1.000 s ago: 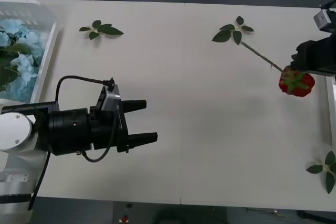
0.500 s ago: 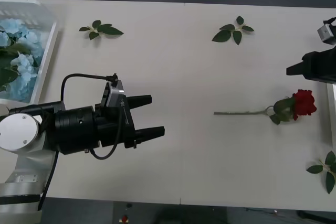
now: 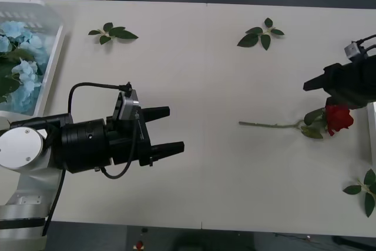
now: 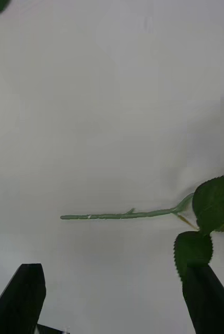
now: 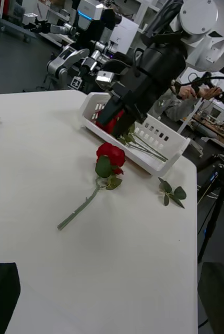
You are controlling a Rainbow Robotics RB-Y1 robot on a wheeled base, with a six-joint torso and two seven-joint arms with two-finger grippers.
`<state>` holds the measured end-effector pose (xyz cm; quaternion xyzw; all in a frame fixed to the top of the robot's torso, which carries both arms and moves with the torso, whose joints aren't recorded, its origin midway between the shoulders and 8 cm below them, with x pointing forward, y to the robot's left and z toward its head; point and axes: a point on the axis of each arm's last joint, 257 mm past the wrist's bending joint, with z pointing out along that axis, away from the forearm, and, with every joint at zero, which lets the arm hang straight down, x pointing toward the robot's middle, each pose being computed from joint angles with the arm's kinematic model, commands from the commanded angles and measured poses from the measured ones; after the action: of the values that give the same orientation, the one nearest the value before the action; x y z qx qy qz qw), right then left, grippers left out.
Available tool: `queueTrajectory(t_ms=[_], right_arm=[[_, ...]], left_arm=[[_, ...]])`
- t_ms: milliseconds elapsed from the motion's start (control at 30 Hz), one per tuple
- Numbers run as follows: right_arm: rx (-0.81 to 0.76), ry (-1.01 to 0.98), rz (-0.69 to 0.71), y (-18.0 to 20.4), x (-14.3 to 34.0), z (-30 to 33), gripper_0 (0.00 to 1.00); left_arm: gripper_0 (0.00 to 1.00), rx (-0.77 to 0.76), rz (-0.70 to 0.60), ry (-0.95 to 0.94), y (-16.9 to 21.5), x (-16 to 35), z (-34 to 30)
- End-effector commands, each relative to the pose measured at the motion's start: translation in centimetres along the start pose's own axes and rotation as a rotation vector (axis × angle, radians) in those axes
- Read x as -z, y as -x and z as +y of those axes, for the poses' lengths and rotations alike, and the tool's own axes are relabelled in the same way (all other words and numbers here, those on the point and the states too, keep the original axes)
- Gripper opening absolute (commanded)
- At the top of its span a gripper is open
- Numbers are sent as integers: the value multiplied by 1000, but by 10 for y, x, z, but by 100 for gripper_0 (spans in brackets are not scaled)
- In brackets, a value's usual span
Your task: Put the red flowers into the right box and the blue flowers into the left box
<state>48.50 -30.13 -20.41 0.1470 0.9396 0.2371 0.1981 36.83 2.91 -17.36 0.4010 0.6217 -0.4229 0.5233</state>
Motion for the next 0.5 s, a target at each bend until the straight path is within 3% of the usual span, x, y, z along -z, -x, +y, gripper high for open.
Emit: queueTrajectory(t_ms=[33,500], right_arm=[[-127,-4,-9,-5,11,29,77],[-556,-7,75,-62,-41,54,77]], left_arm=[[100,-18,-7,11,8,6,2],[100,-18,-7,11,8,6,2]])
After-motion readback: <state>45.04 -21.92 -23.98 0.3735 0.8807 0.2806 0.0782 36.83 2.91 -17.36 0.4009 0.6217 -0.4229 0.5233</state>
